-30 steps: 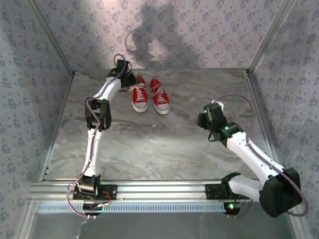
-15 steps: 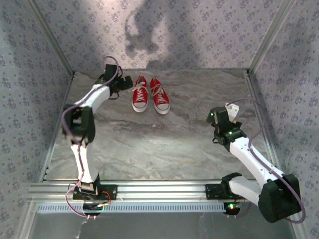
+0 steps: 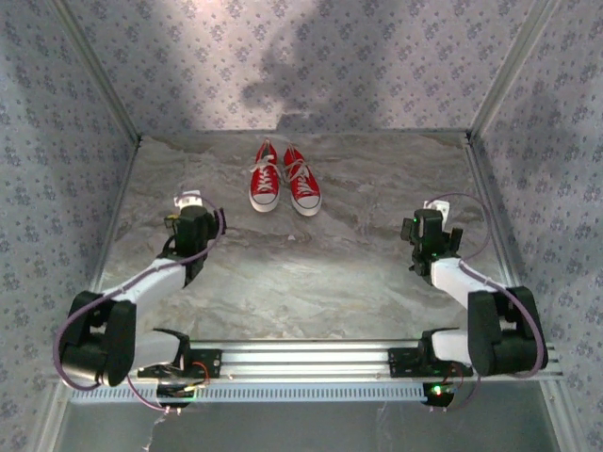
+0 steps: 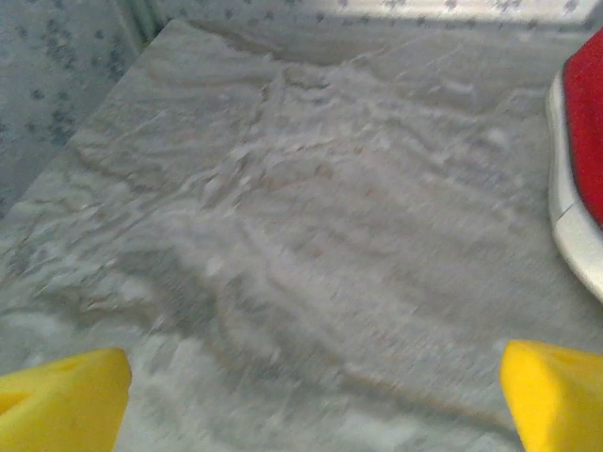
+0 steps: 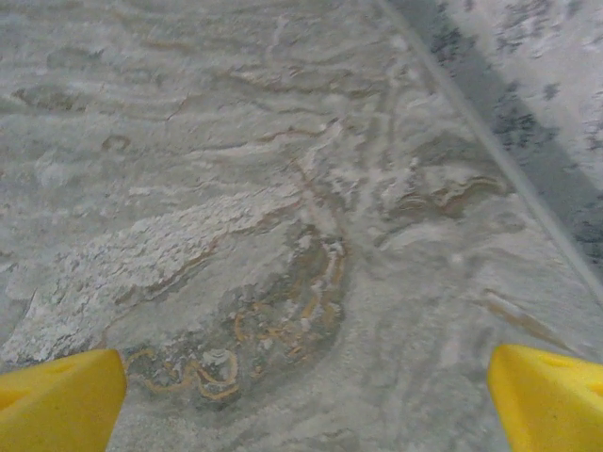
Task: Tie the shoes
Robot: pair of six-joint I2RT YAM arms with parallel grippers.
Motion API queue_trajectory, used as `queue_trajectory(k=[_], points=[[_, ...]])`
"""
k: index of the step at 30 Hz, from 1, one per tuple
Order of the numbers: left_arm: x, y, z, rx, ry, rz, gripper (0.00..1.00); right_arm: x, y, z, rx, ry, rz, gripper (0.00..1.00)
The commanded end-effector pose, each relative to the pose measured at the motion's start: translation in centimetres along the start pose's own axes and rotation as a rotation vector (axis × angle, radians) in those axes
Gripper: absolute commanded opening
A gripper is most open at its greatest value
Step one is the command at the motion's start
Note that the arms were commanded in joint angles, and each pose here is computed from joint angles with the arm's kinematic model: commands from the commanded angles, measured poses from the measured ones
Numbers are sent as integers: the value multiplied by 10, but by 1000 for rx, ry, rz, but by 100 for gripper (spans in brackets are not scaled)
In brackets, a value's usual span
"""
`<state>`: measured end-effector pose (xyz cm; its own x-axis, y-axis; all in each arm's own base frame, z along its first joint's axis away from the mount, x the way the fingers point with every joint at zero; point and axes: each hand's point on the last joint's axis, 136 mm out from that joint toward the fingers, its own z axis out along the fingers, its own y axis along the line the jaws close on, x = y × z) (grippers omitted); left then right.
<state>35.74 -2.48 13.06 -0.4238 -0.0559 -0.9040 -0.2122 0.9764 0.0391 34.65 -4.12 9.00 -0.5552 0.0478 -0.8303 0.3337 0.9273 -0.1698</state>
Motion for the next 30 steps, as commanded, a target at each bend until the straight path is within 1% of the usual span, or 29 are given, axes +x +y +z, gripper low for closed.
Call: queue_trajectory(k=[1, 2, 4, 5, 6, 7, 8, 10, 12, 14, 15, 17, 18, 19, 22, 30], points=[[-35, 3, -15, 28, -174, 64, 100, -29, 29, 6, -145, -132, -54, 100], [-31, 9, -10, 8, -162, 95, 99, -34, 36, 8, -177, -159, -67, 100], [-15, 23, 0, -28, -103, 94, 100, -37, 44, 14, -205, -162, -116, 100], [-4, 25, 2, -8, -88, 89, 100, -38, 47, 16, -219, -175, -139, 100], [6, 23, 4, 37, -102, 89, 100, -34, 49, 20, -241, -171, -133, 100], [6, 22, 4, 54, -146, 98, 100, -32, 44, 25, -230, -156, -113, 100], [5, 13, 1, 113, -166, 142, 100, -31, 39, 27, -234, -150, -81, 100], [2, 11, 5, 155, -204, 157, 100, -26, 33, 29, -268, -159, -27, 100], [8, 9, 19, 219, -188, 110, 99, -20, 35, 29, -301, -191, -16, 100], [21, 5, 36, 250, -157, 110, 100, -17, 39, 29, -324, -174, -30, 100], [17, 8, 45, 245, -168, 86, 100, -19, 39, 28, -330, -191, -23, 100], [21, 22, 60, 204, -27, 30, 100, -18, 39, 29, -334, -183, -23, 100], [17, 26, 62, 189, -56, 6, 100, -17, 39, 29, -335, -177, -23, 100], [18, 34, 62, 143, -60, -15, 100, -17, 39, 29, -334, -179, -23, 100], [18, 33, 62, 119, -53, 10, 100, -17, 39, 29, -333, -178, -24, 100], [18, 31, 63, 126, -48, 13, 99, -18, 39, 29, -334, -181, -23, 100]])
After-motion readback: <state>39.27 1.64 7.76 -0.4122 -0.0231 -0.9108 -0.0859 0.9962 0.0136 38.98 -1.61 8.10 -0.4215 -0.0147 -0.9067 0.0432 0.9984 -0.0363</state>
